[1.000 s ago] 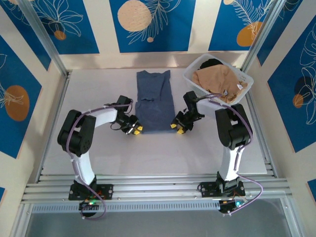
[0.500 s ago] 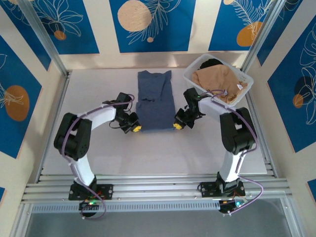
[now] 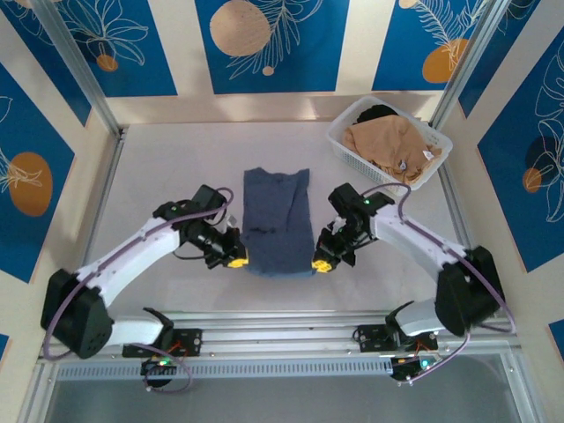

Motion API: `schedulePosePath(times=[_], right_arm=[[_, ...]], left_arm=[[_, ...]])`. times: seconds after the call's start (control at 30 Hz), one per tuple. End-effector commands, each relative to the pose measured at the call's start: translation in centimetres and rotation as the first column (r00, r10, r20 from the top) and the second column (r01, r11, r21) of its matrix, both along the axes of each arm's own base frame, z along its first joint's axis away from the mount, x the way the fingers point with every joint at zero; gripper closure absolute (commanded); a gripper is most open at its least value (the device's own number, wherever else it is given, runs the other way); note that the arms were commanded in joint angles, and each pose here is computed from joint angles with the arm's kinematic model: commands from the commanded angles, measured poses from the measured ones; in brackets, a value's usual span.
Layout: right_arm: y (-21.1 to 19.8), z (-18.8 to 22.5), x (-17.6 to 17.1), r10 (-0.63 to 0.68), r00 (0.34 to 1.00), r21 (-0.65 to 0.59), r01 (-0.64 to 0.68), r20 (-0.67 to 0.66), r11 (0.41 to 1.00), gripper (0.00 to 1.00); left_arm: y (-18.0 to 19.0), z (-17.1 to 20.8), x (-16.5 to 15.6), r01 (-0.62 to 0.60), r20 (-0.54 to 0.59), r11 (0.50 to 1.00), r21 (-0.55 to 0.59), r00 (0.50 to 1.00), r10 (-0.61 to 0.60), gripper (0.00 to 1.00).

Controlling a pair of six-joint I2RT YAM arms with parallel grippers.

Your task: Fold and stack the t-shirts

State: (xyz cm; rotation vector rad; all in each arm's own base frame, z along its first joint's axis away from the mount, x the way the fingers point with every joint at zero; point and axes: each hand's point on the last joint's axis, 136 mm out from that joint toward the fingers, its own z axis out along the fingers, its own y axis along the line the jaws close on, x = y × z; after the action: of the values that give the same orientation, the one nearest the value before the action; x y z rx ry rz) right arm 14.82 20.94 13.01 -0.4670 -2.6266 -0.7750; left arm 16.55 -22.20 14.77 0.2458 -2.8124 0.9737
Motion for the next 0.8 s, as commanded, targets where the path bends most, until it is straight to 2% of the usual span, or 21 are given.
schedulePosePath(times=[0.0, 0.1, 0.2, 0.33, 0.4, 0.6, 0.7, 0.77], right_arm=[[-0.3, 3.1, -4.4, -0.025, 0.989, 0.042, 0.031, -0.147, 0.999, 1.00], [-0.2, 5.4, -4.7, -0.079, 0.986, 0.076, 0.091, -0.145, 0.993, 1.00], [-0.1, 7.3, -3.4, -0.127, 0.984, 0.103, 0.140, -0.129, 0.985, 1.00], [-0.1, 9.1, -0.5, -0.184, 0.978, 0.122, 0.196, -0.103, 0.973, 1.00], [-0.1, 9.6, 1.6, -0.211, 0.973, 0.140, 0.222, -0.089, 0.965, 1.00], [0.0, 9.1, 10.8, -0.275, 0.961, 0.155, 0.274, -0.011, 0.949, 1.00], [0.4, 7.5, 16.5, -0.303, 0.953, 0.161, 0.296, 0.021, 0.941, 1.00], [0.4, 5.3, 20.5, -0.313, 0.949, 0.114, 0.307, 0.037, 0.945, 1.00]], left_arm=[[-0.1, 2.3, -3.7, 0.033, -0.083, 0.996, -0.081, 0.996, -0.039, 1.00], [0.3, 4.2, -3.3, -0.018, -0.037, 0.996, -0.085, 0.999, 0.015, 1.00], [0.1, 6.2, -1.4, -0.077, 0.036, 0.992, -0.102, 0.996, 0.081, 1.00], [-0.4, 8.3, 1.3, -0.146, 0.081, 0.983, -0.115, 0.984, 0.156, 1.00], [-0.6, 8.4, 2.7, -0.176, 0.066, 0.978, -0.108, 0.981, 0.184, 1.00], [-1.4, 7.2, 8.5, -0.227, 0.022, 0.972, -0.063, 0.973, 0.229, 1.00], [-0.6, 4.7, 12.9, -0.273, -0.003, 0.962, 0.011, 0.962, 0.273, 1.00], [-0.5, 2.1, 16.4, -0.303, -0.036, 0.953, 0.028, 0.952, 0.304, 1.00]])
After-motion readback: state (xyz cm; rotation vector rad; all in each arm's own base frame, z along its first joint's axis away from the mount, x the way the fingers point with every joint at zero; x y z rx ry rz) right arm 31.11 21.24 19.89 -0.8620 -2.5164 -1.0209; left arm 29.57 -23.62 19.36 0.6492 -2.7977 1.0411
